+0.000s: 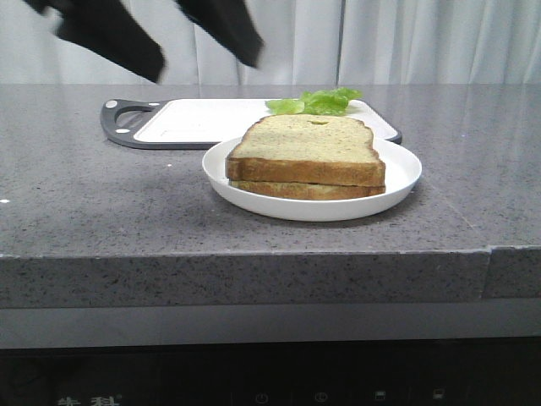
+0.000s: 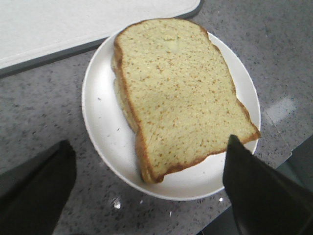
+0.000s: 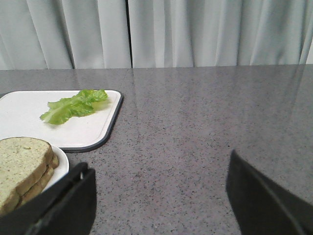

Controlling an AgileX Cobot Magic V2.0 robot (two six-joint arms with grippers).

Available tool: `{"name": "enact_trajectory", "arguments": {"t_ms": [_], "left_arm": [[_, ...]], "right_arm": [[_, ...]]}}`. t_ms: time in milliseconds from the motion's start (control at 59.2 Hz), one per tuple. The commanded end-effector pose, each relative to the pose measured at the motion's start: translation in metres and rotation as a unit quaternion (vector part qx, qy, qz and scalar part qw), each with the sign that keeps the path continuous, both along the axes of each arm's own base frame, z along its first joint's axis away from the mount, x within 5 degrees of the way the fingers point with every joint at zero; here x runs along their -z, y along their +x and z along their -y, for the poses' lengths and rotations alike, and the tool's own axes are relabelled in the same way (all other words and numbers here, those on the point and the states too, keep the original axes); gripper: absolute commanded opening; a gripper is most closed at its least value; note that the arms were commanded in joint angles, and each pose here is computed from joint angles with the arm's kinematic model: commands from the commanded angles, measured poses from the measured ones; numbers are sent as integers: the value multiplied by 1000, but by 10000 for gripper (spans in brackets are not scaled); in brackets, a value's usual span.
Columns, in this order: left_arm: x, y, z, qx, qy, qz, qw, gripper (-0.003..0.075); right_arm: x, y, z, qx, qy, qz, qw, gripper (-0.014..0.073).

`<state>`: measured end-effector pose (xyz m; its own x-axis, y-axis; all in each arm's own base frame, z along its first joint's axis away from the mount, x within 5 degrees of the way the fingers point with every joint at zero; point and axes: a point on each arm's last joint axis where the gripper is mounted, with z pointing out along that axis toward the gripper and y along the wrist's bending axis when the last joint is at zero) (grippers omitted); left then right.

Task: Left arm grabs bread, right arm adds lettuce
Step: 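Lower the left gripper onto the top bread slice and close it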

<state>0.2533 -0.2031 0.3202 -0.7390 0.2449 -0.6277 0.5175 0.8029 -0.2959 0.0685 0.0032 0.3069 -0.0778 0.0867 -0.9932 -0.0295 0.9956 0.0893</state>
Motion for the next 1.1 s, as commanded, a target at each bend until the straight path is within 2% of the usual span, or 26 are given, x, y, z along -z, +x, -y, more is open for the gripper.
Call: {"name": "enact_trajectory", "arguments": {"t_ms": [0, 203, 524, 592, 727, 828, 1082], "left_arm": [[-17, 11, 17, 2, -32, 19, 999, 599], [-3, 33, 40, 11, -22, -2, 1000, 599], [12, 46, 50, 8, -18, -13, 1000, 594], [12, 46, 50, 8, -18, -13, 1000, 547], [12, 46, 49, 8, -16, -16, 1000, 382], [14, 46, 49, 8, -14, -18, 1000, 304], [29, 50, 53, 10, 0, -38, 999, 292]], "right_arm": [[-17, 1, 1, 6, -2, 50, 999, 566], [-17, 1, 1, 6, -2, 50, 999, 566], [-17, 1, 1, 6, -2, 50, 999, 566], [-17, 1, 1, 6, -2, 50, 999, 566], [-17, 1, 1, 6, -2, 50, 999, 566], [-17, 1, 1, 6, -2, 50, 999, 566], [-17, 1, 1, 6, -2, 50, 999, 566]]}}
